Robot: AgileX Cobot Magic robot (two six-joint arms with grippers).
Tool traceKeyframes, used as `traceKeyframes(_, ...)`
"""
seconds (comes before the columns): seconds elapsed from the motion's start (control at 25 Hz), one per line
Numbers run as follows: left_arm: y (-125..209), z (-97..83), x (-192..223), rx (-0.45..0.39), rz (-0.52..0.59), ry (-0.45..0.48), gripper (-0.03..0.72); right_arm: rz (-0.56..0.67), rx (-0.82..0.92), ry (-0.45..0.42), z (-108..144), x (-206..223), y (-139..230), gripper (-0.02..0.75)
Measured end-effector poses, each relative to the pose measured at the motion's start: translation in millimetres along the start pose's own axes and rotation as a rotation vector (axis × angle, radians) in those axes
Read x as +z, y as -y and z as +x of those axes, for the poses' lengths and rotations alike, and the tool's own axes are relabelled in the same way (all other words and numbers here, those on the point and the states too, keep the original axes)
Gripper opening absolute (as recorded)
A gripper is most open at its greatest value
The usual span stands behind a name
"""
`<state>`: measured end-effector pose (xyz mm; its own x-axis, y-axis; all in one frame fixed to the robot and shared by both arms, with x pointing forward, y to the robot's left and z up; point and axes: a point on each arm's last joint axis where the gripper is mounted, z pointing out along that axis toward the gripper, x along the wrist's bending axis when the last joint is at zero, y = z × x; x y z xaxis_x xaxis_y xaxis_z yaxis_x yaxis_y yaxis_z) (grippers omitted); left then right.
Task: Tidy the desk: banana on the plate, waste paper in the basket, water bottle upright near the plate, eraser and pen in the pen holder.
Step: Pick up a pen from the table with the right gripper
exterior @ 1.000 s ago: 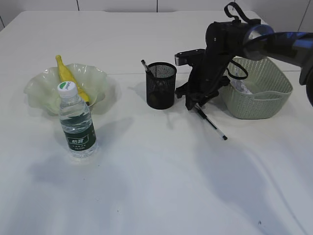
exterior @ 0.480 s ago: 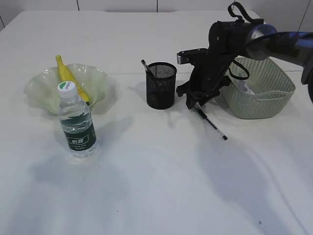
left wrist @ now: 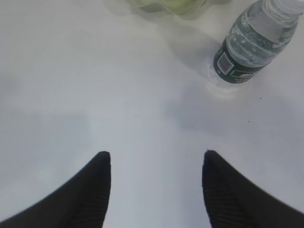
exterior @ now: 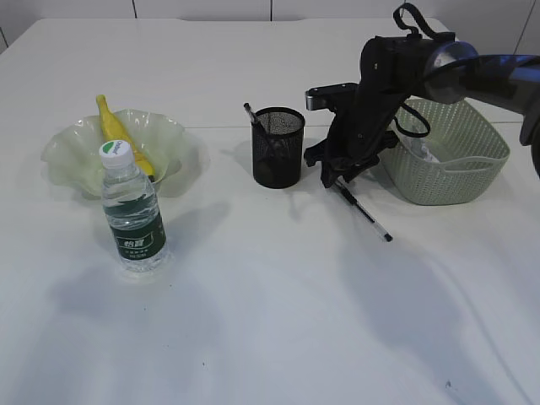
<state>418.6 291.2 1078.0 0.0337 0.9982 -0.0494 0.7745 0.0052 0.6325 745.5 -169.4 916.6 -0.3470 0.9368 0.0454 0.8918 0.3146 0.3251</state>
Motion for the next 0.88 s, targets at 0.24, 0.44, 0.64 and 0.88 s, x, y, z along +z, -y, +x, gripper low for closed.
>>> traceKeyframes(0.24,0,0.0,0,0.0,0.0,0.0,0.425,-0.004,0.001,-0.001,0,0,0,0.321)
traceKeyframes(0.44,0,0.0,0,0.0,0.0,0.0,0.425,0.0,0.001,-0.001,0,3,0,0.321)
traceKeyframes(0.64,0,0.0,0,0.0,0.0,0.0,0.425,0.013,0.003,-0.002,0,10,3,0.321)
traceKeyframes(0.88,0,0.0,0,0.0,0.0,0.0,0.425,0.022,0.003,-0.003,-1,16,4,0.321)
